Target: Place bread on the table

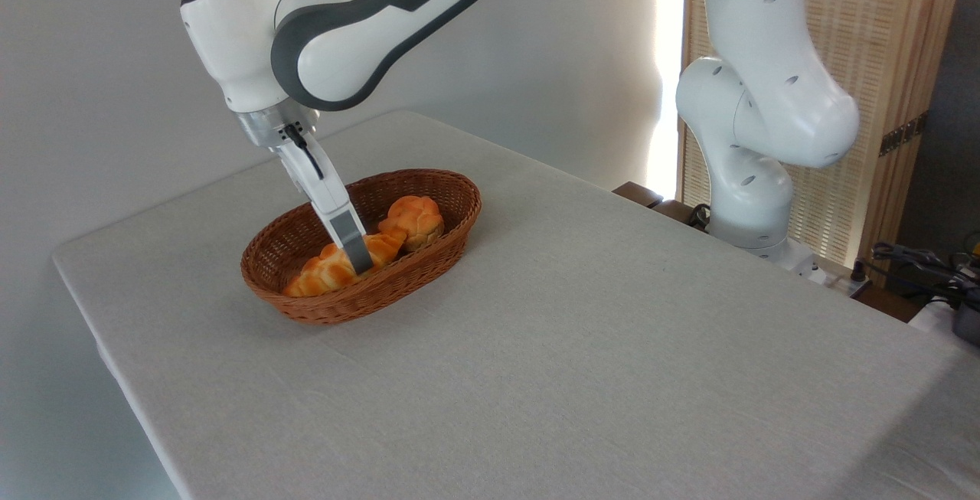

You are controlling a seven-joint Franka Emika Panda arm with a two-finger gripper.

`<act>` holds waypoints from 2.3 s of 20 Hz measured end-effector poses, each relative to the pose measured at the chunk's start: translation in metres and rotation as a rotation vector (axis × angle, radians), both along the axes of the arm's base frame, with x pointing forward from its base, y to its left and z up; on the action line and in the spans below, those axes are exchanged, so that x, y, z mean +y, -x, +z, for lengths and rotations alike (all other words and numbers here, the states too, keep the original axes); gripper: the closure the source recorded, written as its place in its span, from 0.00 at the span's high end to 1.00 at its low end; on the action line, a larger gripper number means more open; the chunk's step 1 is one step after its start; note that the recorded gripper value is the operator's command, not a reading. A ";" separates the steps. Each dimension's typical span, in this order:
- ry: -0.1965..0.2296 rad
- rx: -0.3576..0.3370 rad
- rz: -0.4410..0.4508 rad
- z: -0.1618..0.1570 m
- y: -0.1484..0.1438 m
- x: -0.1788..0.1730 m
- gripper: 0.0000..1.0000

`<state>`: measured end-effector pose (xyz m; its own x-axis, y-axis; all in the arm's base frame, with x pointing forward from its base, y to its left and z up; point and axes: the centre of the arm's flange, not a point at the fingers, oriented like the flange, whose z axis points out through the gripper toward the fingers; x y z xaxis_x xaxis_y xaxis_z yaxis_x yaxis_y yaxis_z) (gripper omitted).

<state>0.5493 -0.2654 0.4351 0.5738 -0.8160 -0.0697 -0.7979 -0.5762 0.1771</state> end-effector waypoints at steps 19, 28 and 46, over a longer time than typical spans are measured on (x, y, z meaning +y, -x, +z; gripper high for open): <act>-0.007 0.020 -0.014 -0.018 -0.002 -0.006 0.34; -0.007 0.021 -0.013 -0.019 -0.002 -0.005 0.34; 0.020 0.055 -0.004 0.054 -0.008 0.001 0.35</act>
